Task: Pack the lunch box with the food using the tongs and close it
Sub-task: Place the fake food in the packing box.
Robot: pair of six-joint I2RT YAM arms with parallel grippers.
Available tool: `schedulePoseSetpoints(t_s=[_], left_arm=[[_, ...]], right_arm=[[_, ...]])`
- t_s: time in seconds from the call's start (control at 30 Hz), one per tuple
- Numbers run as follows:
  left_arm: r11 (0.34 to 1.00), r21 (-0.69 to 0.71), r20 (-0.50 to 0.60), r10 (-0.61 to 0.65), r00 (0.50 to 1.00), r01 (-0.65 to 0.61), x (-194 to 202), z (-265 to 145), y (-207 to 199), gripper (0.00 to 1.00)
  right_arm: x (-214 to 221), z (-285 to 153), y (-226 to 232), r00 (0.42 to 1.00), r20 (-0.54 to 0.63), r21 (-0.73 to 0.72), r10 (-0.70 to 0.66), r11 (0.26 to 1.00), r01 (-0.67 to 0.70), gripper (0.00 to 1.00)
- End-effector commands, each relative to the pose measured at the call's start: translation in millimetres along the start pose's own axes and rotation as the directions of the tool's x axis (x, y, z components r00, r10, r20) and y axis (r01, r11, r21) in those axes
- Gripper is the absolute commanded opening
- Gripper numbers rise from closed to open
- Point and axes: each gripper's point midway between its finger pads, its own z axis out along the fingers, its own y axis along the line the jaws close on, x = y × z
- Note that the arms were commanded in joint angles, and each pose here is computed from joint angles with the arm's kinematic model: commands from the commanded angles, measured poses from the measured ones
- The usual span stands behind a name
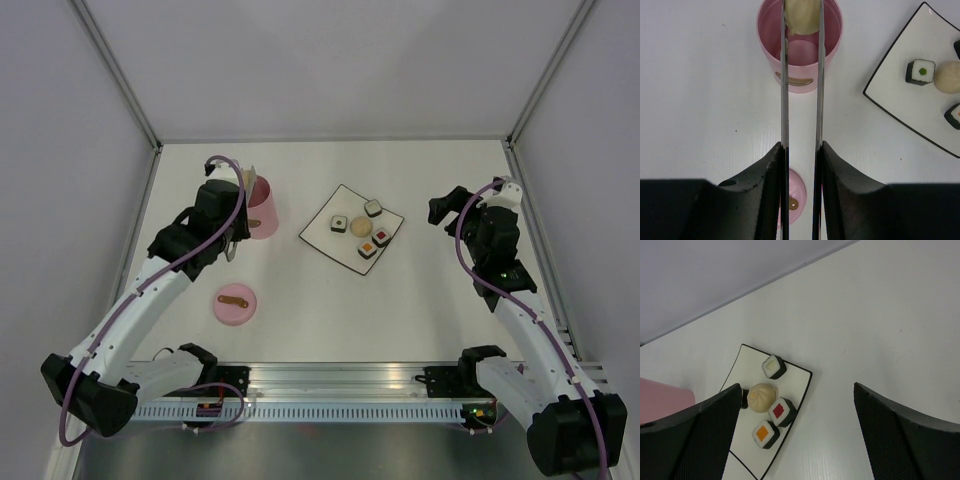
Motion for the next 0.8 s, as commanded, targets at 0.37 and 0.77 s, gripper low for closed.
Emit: schedulePoseSetpoints(t_s=[0.37,0.77], left_arm=[[1.000,-0.021,-0.028,-0.024,0.999,0.024,7.0,7.9,1.6,0.26],[1.000,-0.024,-0.021,-0.016,1.000,0.015,3.7,3.3,4.2,0.54]], right_arm=[[2.5,2.0,1.0,1.000,-0.008,-0.006,0.012,1.000,-0.012,0.98],[5.8,5.9,3.1,0.999,-0.025,-0.014,0.020,1.000,-0.021,0.98]])
